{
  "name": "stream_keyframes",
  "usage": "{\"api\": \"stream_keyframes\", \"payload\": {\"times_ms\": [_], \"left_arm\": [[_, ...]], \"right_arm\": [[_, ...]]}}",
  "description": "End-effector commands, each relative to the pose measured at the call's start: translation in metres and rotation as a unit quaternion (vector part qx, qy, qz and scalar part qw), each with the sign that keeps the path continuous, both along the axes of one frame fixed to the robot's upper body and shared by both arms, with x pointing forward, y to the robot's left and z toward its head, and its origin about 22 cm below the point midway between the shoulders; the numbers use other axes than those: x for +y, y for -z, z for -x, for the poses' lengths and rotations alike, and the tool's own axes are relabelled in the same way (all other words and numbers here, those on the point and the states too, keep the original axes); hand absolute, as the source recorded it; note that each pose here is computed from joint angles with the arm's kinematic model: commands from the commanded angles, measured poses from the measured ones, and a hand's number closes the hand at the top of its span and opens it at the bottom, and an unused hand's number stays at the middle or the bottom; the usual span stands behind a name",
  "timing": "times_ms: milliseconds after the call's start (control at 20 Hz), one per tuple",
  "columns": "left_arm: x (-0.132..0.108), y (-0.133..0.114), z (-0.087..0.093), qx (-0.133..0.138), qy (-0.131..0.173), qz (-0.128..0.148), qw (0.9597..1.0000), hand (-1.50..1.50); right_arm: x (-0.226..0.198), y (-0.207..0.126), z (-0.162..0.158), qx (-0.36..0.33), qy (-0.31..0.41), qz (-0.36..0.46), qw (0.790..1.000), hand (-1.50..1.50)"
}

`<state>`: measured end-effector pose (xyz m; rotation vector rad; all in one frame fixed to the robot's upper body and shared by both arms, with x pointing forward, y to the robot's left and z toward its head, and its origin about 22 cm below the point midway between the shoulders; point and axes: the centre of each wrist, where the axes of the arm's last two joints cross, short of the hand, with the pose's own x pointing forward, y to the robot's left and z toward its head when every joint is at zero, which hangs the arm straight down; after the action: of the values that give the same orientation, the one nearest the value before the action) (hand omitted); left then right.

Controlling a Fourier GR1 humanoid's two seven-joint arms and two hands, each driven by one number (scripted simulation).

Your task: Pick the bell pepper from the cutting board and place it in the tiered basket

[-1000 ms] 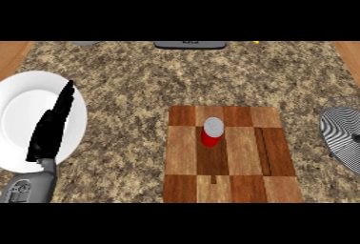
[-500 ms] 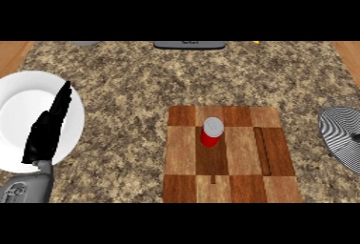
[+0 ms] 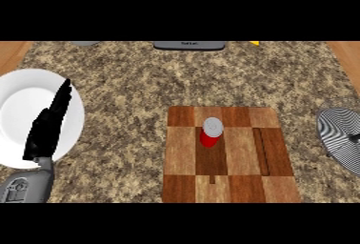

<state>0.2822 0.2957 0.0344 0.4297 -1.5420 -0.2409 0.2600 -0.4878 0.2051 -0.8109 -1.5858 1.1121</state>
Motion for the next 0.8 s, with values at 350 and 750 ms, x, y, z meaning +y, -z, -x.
{"api": "stream_keyframes", "payload": {"times_ms": [350, 750], "left_arm": [[0.013, -0.010, -0.001, 0.004, 0.000, 0.006, 1.0000, 0.00], [0.017, -0.008, -0.002, 0.012, -0.001, 0.001, 0.9999, 0.00]], "right_arm": [[-0.024, 0.029, -0.013, -0.008, 0.026, -0.160, 0.987, -1.50], [-0.072, -0.016, 0.007, -0.060, 0.071, -0.224, 0.970, -1.50]]}}
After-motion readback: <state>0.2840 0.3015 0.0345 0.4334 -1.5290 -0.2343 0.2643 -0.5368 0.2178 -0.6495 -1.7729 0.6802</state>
